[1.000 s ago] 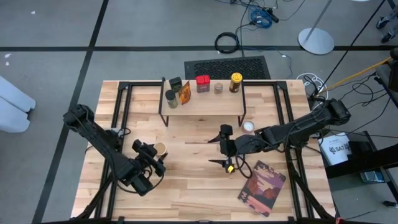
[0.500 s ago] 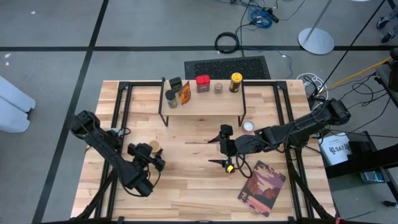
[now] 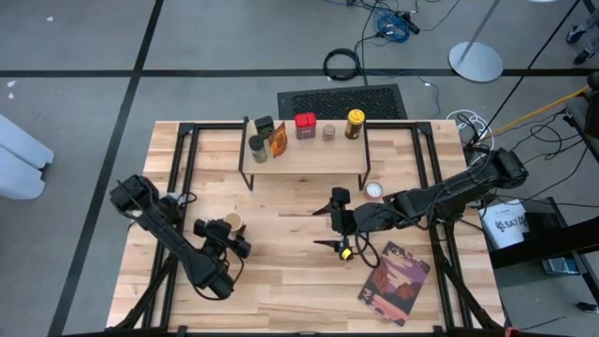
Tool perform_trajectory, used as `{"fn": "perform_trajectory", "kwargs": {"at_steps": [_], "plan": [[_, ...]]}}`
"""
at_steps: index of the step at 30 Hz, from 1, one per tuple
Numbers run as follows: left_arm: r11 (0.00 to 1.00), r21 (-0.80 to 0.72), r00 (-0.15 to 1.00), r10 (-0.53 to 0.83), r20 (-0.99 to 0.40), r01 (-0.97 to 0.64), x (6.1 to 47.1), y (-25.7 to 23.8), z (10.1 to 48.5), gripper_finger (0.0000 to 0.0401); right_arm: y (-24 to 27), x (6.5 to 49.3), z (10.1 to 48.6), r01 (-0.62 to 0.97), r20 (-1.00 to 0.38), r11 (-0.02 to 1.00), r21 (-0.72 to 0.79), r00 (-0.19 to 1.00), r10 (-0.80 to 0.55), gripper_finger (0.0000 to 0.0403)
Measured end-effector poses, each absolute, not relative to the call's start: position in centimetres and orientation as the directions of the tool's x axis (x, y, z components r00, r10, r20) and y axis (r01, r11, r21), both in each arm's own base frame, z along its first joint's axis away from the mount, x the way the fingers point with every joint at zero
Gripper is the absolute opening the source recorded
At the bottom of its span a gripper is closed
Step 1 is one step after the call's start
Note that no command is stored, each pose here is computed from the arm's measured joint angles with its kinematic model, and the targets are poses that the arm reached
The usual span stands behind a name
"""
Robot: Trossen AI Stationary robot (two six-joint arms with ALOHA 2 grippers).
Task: Shelf spices
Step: Put the brown spice bottle on the table
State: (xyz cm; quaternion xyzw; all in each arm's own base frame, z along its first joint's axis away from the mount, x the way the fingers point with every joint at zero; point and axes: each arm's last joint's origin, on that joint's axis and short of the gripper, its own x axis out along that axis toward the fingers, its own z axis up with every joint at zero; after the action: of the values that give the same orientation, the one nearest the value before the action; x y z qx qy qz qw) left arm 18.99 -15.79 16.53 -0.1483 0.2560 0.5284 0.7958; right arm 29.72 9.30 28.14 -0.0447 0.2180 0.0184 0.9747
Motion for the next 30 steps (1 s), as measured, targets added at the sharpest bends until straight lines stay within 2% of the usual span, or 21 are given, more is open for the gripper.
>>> {"fn": "perform_trajectory", "kwargs": {"at_steps": [9,30], "plan": [[0.381,0.110,0.270,0.803,-0.531,-0.918,19.4,-16.1,14.2,0.0297,9.4,29.8,28.4,-0.069,-0.401,0.997,-0.043,0.915,0.046,0.0338],[0.396,0.101,0.286,0.796,-0.533,-0.913,19.6,-16.1,14.3,0.0301,9.6,29.7,28.4,-0.070,-0.406,0.997,-0.031,0.913,0.051,0.0338]]}}
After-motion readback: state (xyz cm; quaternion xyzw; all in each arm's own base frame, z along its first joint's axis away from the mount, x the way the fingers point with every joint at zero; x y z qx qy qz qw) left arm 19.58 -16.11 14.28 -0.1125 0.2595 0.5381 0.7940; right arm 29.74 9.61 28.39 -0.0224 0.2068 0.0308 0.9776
